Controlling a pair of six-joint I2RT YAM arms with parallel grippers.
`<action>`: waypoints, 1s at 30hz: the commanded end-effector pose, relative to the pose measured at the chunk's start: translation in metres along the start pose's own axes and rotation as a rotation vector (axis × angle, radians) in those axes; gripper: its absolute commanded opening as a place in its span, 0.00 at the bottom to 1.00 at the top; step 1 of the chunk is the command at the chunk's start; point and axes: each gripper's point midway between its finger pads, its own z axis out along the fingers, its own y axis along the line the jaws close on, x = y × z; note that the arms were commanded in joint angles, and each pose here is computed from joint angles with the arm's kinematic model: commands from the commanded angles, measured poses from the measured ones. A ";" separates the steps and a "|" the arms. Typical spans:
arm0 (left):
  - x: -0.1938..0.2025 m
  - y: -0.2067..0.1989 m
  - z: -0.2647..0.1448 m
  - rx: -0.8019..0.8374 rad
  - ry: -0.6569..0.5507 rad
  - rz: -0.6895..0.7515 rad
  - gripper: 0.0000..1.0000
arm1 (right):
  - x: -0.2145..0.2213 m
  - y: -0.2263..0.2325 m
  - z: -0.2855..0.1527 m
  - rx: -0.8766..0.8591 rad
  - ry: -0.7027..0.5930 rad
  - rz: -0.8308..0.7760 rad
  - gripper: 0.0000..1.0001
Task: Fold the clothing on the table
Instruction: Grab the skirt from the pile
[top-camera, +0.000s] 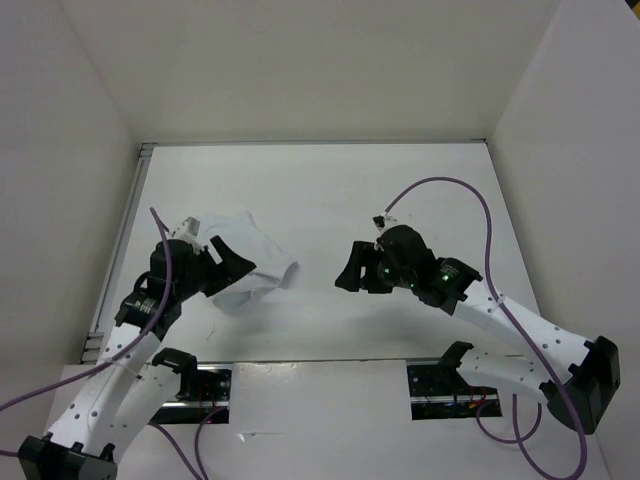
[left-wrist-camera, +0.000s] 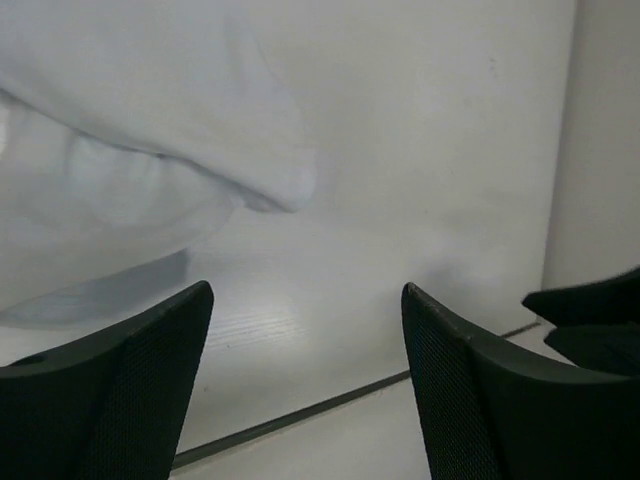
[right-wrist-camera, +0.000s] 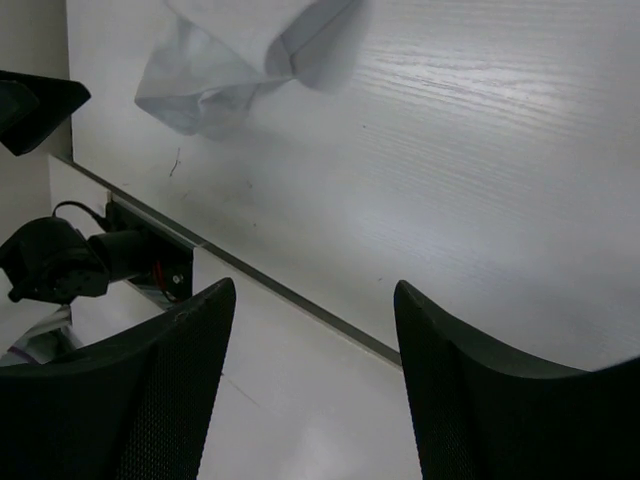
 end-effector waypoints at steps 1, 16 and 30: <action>-0.045 0.006 -0.005 -0.157 -0.126 0.005 0.83 | -0.029 0.015 -0.008 -0.022 -0.086 -0.064 0.70; -0.149 0.149 0.030 -0.934 -0.267 -0.168 0.66 | -0.021 0.007 -0.021 -0.031 -0.087 0.004 0.71; -0.127 0.199 0.081 -0.978 -0.166 -0.245 0.64 | -0.034 -0.005 -0.066 -0.074 -0.227 0.052 0.71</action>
